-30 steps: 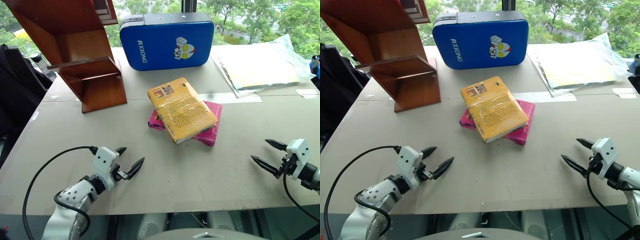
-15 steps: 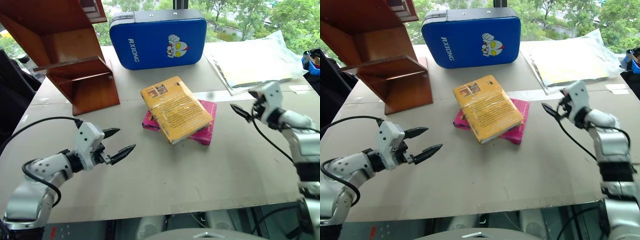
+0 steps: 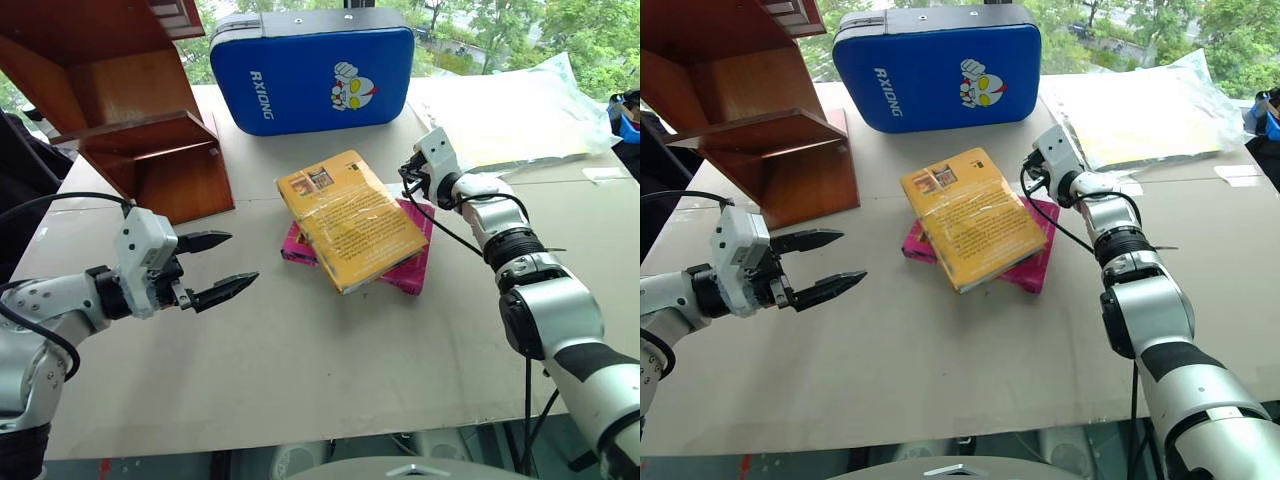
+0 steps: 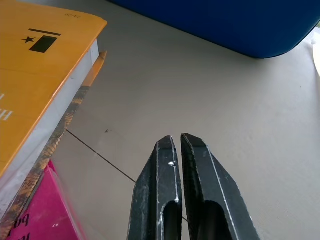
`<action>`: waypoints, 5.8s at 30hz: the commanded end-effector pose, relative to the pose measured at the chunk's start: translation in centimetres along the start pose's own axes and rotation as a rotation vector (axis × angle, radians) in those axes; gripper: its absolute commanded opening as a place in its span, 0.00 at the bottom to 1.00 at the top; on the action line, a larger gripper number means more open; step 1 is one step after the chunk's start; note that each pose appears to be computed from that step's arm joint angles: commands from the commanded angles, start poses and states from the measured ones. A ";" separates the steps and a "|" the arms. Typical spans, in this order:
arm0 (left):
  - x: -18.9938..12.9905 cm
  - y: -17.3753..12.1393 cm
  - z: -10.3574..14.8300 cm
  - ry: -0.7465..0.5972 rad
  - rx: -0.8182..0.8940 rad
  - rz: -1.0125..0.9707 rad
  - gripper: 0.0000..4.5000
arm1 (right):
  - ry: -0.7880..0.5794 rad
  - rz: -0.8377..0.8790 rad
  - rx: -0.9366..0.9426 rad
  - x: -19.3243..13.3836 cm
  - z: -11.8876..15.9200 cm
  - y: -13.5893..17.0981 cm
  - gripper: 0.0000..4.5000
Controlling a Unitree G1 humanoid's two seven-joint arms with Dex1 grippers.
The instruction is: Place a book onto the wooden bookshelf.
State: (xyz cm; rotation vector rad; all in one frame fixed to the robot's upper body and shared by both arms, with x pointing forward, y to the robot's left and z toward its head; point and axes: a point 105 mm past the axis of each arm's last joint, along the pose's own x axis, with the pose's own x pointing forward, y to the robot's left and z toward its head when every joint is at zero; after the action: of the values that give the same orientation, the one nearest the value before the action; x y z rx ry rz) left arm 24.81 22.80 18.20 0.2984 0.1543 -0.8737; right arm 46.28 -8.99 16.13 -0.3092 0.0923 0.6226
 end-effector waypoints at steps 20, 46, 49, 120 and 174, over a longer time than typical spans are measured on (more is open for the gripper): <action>-1.8 -0.8 -1.3 -0.008 -0.085 0.000 1.00 | -0.118 0.423 -0.040 0.7 3.7 10.4 0.01; 7.1 -6.5 -7.6 -0.262 -1.224 0.054 1.00 | -0.125 0.538 -0.082 -19.9 3.8 7.0 0.99; 8.7 -5.5 -7.2 -0.294 -1.294 0.050 1.00 | -0.132 0.481 -0.063 -21.9 3.5 6.8 0.99; -5.9 15.0 12.1 0.843 1.163 0.634 0.06 | -0.620 0.387 0.141 -17.5 12.8 2.6 1.00; 21.4 8.1 11.4 -0.527 0.057 0.689 0.99 | -0.471 0.072 0.073 -19.4 3.3 1.1 1.00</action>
State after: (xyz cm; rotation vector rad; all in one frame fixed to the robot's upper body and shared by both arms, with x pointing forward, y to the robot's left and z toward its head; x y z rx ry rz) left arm 44.38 8.83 23.93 0.1272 -0.3912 -0.2830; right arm 30.50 -18.19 19.86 -0.0893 -0.2385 0.7456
